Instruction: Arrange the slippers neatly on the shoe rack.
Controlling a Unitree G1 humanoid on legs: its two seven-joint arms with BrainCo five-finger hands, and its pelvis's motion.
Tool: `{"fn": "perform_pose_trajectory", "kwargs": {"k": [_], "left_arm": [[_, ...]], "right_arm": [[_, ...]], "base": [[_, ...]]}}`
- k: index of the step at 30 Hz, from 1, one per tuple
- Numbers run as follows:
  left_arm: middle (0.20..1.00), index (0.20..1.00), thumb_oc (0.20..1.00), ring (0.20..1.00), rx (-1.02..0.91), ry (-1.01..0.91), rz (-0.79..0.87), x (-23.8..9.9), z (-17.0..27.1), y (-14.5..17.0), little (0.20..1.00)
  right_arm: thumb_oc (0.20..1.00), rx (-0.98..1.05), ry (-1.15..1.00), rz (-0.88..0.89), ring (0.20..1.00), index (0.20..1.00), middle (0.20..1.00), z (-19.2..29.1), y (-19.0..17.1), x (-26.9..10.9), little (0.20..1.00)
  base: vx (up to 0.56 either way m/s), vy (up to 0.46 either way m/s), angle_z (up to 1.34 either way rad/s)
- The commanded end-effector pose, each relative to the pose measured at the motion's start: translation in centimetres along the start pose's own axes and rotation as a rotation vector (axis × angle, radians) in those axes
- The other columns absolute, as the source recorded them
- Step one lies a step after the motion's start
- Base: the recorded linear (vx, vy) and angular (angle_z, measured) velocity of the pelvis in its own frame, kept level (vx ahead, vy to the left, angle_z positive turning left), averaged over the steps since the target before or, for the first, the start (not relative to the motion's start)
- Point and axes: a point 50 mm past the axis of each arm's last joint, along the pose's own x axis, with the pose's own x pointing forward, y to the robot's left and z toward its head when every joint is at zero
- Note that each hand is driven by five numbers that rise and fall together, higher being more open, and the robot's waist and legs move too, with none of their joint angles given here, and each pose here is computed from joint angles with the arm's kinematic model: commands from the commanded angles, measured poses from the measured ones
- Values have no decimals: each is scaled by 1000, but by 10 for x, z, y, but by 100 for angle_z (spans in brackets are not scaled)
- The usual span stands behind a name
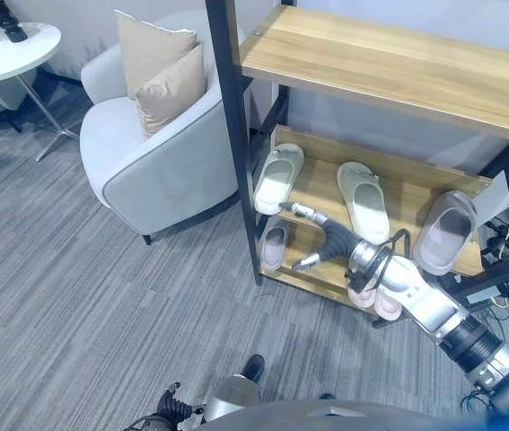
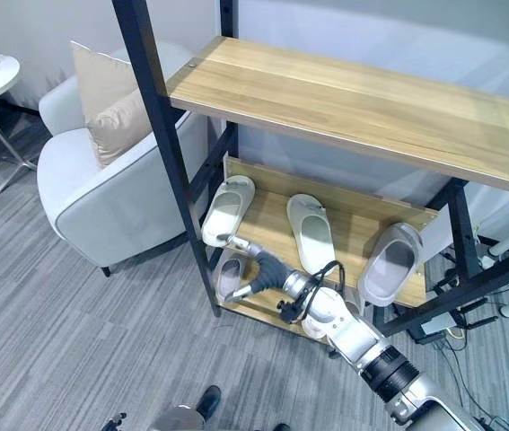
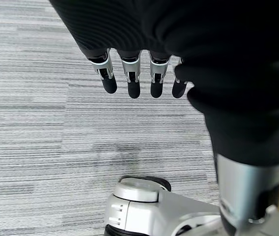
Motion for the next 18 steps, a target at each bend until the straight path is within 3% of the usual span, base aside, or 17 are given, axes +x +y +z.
{"fn": "perform_pose_trajectory", "kwargs": {"k": [1, 3, 11, 18], "left_arm": [[1000, 1000, 1000, 1000, -9, 21, -29, 1, 3, -9, 1000], [1000, 1000, 1000, 1000, -24, 34, -27, -1, -1, -12, 1000], [1000, 1000, 1000, 1000, 21, 48, -29, -3, -10, -13, 1000], [1000, 1000, 1000, 1000, 13, 61, -26, -4, -13, -14, 1000]], "right_arm": [[1000, -24, -105, -121, 1000, 1000, 1000, 18, -15, 6, 1000], [1000, -142, -32, -303, 1000, 1000, 1000, 4, -40, 4, 1000], [1000, -574, 217, -572, 1000, 1000, 1000, -28, -112, -28, 1000], [1000, -560, 369, -723, 1000, 1000, 1000, -51, -134, -46, 1000]], "base": [[0, 0, 0], [26, 31, 2], [31, 10, 6], [34, 3, -3]]}}
